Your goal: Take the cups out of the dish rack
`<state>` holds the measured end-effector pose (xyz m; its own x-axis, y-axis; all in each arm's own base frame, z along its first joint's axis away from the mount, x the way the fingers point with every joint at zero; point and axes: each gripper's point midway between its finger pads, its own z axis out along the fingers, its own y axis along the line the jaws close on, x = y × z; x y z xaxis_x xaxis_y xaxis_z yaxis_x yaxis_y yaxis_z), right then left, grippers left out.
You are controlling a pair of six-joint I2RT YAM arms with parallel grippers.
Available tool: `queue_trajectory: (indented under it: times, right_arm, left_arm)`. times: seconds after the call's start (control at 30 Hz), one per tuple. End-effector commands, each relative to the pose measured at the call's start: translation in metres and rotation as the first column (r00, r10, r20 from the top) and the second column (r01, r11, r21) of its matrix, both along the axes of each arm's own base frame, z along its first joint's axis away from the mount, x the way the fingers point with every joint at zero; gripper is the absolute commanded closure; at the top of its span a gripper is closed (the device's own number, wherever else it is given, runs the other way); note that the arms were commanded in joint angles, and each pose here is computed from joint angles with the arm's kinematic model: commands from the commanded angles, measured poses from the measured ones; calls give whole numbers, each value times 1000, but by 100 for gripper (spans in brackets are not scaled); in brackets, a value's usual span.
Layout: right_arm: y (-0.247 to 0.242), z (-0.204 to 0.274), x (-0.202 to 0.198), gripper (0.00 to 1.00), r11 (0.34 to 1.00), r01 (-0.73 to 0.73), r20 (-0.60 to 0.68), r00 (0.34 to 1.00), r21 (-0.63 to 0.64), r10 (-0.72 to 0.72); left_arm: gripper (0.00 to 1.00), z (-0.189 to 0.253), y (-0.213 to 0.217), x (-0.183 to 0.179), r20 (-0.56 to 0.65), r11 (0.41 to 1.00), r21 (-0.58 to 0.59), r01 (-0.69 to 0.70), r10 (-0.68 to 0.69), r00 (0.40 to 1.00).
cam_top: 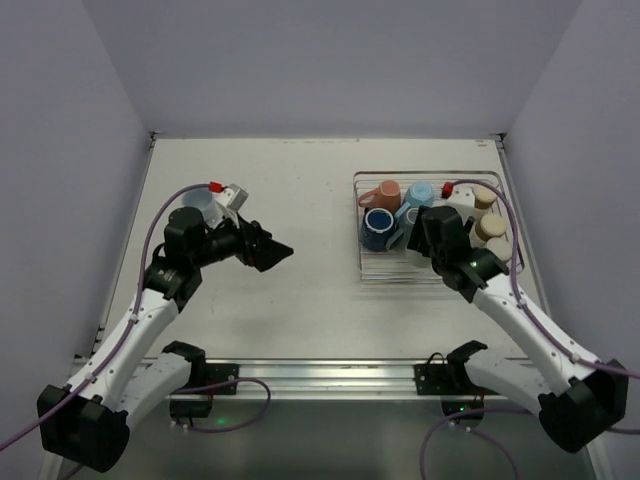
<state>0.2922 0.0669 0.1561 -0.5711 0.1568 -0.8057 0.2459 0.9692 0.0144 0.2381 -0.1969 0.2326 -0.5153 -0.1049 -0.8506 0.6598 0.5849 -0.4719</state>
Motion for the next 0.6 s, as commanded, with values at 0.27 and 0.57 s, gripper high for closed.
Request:
queue_trajectory:
  times: [0.27, 0.57]
  right_arm:
    - [50, 115, -41, 77, 865, -346, 388, 900, 363, 197]
    - [172, 181, -77, 77, 250, -771, 666, 634, 586, 394]
  left_arm:
    - [3, 22, -38, -26, -62, 932, -308, 189, -218, 974]
    - [9, 32, -71, -46, -83, 866, -434, 248, -313, 946]
